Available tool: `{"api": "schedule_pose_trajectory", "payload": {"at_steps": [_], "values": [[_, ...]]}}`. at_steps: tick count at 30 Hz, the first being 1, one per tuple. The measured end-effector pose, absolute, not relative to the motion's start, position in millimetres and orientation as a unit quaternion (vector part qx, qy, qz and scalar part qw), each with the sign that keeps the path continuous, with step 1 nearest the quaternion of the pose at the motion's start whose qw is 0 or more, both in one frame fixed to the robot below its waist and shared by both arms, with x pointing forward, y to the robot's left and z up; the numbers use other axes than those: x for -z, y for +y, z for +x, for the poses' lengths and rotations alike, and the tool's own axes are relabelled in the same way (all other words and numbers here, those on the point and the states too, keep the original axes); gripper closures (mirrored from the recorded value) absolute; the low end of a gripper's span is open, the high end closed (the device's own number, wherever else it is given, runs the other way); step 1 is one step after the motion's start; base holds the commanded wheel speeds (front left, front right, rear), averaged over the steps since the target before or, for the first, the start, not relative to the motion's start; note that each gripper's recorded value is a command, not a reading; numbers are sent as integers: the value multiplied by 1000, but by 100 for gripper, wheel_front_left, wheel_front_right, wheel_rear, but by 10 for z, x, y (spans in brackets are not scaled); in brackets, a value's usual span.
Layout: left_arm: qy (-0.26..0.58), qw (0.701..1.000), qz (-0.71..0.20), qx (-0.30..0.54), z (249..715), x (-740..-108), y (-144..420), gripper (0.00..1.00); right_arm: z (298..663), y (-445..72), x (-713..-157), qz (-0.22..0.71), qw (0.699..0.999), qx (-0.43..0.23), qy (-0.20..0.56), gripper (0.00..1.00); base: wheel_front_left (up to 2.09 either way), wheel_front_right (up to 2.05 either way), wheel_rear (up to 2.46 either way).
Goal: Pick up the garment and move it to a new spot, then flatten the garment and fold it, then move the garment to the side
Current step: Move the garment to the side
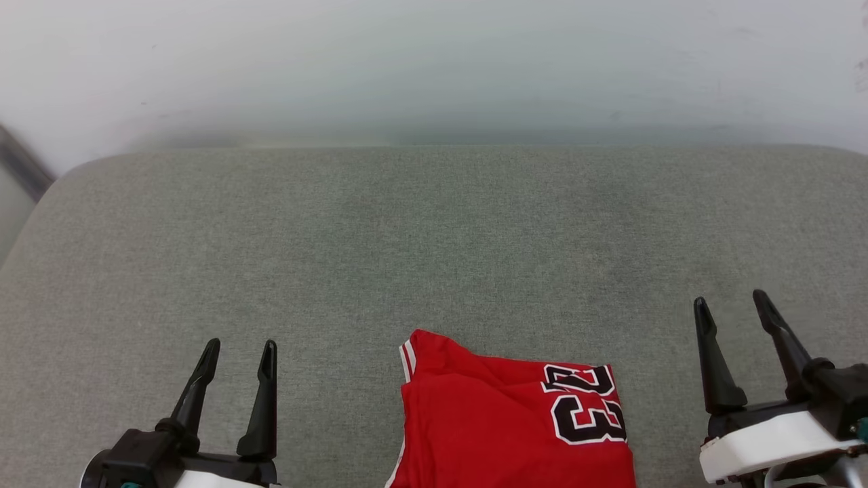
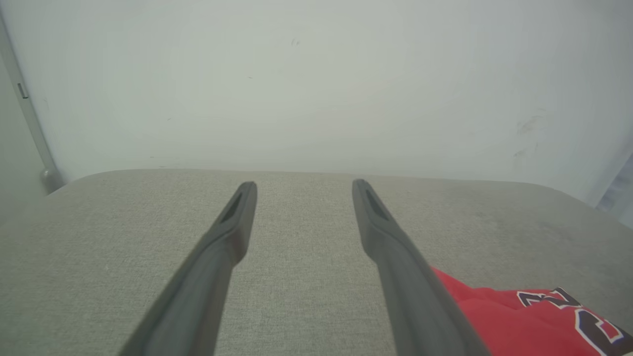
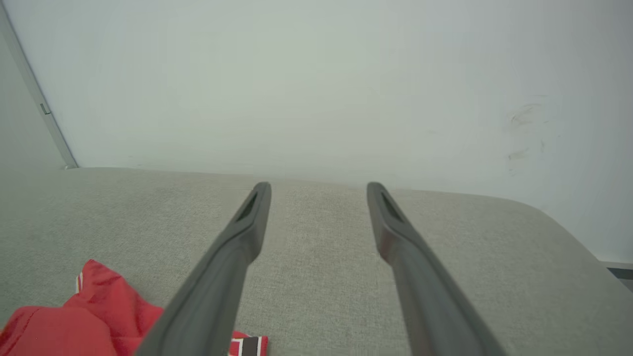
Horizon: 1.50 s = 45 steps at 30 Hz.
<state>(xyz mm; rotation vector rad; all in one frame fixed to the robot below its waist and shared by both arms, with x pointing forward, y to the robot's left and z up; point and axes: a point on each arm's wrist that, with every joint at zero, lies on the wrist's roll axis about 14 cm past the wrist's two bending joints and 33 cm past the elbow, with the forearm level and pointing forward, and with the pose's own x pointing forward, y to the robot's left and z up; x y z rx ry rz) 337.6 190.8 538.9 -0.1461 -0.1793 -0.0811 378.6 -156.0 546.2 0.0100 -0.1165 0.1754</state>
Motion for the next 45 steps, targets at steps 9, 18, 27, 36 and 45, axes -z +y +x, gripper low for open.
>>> {"api": "schedule_pose_trajectory", "payload": {"at_steps": [9, 18, 27, 36, 45], "values": [[-70, 994, -74, 44, 3388, -5274, 1879, 0, 3695, -1359, -4863, 13, 976, -148, 161, 0, 0, 0, 0], [-57, 995, -73, 38, 3491, -5189, 1909, 0, 3376, -1236, -4311, 3, 897, -188, 401, 0, 0, 0, 0], [-36, 997, -69, 24, 3522, -5061, 1984, 0, 3261, -990, -3795, -14, 840, -206, 501, 0, 0, 0, 0], [-27, 997, -66, 9, 3487, -5010, 2062, 0, 3311, -790, -3568, -36, 829, -226, 511, 0, 0, 0, 0], [-32, 997, -69, 14, 3493, -5037, 2029, 0, 3412, -762, -3586, -80, 843, -240, 475, 100, 0, 0, 0]]}}
